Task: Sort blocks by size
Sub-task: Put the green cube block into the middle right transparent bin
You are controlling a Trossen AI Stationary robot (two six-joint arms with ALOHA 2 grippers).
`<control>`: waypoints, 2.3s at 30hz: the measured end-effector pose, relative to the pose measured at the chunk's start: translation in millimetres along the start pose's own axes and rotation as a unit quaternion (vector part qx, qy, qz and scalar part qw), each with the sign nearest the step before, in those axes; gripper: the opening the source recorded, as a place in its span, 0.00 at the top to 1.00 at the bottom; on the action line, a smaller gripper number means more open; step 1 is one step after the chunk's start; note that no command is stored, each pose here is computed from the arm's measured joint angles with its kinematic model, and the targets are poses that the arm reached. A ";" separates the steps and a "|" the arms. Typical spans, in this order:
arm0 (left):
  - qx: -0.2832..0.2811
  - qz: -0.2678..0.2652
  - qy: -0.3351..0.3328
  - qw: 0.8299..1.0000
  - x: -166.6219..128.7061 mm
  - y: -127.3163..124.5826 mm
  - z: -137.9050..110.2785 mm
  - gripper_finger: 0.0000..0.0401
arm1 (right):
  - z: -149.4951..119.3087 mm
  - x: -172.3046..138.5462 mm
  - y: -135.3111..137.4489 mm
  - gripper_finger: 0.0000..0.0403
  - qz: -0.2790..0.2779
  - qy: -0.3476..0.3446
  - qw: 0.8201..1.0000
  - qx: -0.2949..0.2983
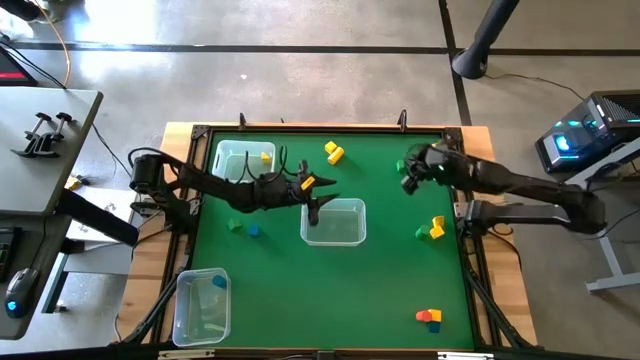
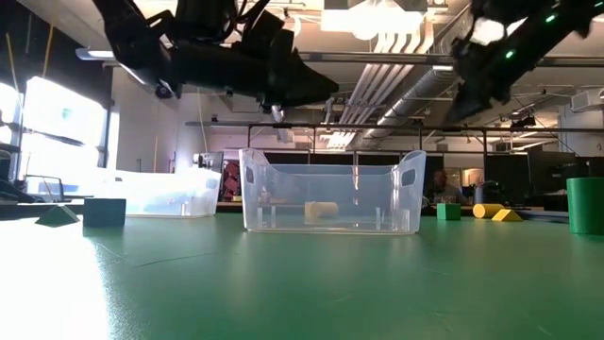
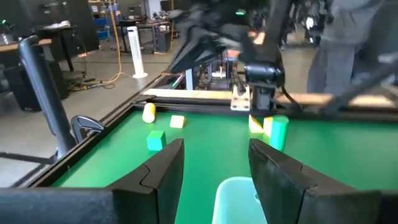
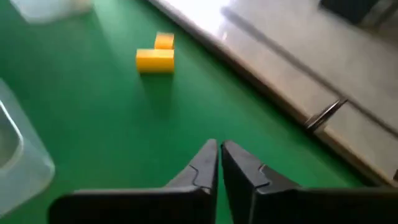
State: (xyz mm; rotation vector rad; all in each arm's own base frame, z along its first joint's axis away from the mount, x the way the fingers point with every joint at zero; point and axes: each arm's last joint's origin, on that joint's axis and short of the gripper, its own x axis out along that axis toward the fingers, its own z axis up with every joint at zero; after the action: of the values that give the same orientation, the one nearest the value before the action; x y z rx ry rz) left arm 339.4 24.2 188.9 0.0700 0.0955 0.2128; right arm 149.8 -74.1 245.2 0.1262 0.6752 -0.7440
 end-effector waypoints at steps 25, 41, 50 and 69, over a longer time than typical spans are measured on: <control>0.053 -0.021 0.064 0.996 -3.2 -14.3 -12.1 0.58 | -30.3 108.3 -37.3 0.38 -0.053 0.215 0.973 0.067; 0.052 -0.021 0.064 0.996 -3.2 -14.3 -12.1 0.58 | -43.7 137.1 -33.9 0.40 -0.059 0.243 0.966 0.063; 0.052 -0.021 0.064 0.996 -3.2 -14.2 -12.1 0.58 | -43.4 140.3 -32.8 0.64 -0.048 0.239 0.968 0.060; 0.045 -0.004 0.070 0.997 -5.5 -18.9 -11.1 0.58 | 1.9 97.4 52.6 0.68 0.068 0.018 0.997 -0.039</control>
State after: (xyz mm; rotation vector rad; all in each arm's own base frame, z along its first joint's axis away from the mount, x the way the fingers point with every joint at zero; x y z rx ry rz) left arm 336.9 5.3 176.8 0.1439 0.2443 0.2044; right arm 237.9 -92.8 180.8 0.1129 0.7219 -0.5851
